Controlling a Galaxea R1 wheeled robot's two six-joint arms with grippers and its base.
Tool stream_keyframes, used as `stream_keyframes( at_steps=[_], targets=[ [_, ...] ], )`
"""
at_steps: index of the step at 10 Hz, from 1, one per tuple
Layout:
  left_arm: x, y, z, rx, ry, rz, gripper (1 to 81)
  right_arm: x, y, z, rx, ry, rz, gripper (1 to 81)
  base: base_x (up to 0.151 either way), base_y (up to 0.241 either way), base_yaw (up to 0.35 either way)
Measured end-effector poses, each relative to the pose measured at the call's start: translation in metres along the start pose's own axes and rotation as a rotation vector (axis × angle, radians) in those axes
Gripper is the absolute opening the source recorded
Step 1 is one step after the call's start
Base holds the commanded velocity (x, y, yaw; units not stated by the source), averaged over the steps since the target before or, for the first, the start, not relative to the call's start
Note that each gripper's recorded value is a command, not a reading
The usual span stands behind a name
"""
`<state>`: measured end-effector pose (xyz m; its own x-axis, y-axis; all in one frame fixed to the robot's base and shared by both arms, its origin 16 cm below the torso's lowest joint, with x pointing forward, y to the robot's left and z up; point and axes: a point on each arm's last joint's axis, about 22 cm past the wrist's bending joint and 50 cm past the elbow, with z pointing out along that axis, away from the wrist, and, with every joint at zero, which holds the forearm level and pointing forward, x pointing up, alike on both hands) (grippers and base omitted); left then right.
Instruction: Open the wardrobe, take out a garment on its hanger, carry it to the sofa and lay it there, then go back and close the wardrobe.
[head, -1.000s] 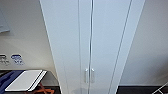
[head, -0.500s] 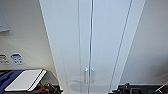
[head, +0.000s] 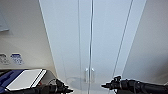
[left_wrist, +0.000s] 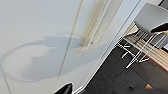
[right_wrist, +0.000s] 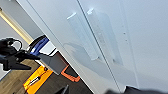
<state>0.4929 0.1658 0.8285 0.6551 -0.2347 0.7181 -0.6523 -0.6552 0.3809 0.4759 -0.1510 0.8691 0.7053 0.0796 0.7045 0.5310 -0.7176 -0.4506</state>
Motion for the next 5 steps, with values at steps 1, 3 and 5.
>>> stream_keyframes(
  at_steps=[1,3,5],
  targets=[
    [0.011,-0.002,0.009,0.003,0.004,0.009,81.1,0.014,0.003,0.003,-0.012,0.007,-0.011,81.1,0.0,0.0,0.0],
    [0.03,-0.002,0.025,0.004,0.002,0.02,81.1,0.037,0.012,0.004,-0.041,0.018,-0.021,81.1,0.0,0.0,0.0],
    [0.034,0.002,0.042,-0.002,-0.008,0.014,81.1,0.046,0.004,0.009,-0.027,0.025,-0.025,81.1,0.0,0.0,0.0]
  ],
)
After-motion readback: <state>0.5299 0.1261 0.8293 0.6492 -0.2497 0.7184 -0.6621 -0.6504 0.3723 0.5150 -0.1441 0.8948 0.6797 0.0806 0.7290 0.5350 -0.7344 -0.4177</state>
